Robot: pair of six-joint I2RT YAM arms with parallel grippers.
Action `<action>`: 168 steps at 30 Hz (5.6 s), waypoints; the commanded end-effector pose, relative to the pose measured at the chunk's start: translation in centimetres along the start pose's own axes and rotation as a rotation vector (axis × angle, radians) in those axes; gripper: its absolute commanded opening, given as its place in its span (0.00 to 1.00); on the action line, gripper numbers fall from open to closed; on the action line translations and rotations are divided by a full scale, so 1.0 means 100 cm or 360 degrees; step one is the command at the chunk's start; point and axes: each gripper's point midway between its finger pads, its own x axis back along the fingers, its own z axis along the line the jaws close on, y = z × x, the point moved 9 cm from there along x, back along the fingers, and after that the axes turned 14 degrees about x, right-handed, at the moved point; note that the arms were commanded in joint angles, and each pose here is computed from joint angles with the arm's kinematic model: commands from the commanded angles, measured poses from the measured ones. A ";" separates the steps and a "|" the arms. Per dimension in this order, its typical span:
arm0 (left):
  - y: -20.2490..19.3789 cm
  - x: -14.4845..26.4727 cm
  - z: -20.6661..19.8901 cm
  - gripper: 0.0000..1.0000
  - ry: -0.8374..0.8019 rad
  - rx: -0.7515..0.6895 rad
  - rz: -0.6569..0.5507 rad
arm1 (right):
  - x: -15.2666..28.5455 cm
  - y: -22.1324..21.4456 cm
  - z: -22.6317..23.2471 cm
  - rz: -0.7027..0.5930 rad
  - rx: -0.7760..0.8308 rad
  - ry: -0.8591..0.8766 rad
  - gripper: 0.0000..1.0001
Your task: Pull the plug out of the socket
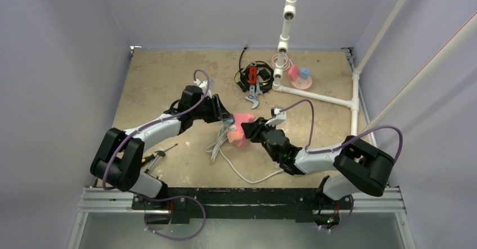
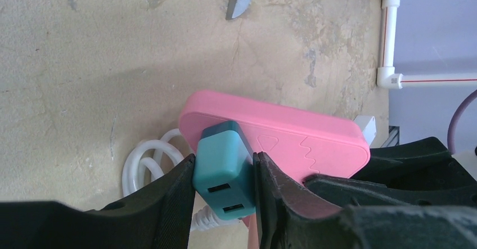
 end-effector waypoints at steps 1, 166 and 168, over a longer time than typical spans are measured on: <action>-0.014 -0.006 -0.001 0.29 -0.0094 0.0018 0.0181 | -0.012 0.015 0.020 -0.0118 -0.0197 0.0023 0.00; 0.042 0.039 -0.015 0.00 -0.0143 -0.0215 -0.0158 | -0.009 -0.028 0.010 0.0066 -0.0302 -0.0215 0.00; 0.038 0.038 -0.018 0.00 -0.0140 -0.0253 -0.0155 | -0.017 -0.035 0.011 0.0140 -0.0290 -0.0296 0.00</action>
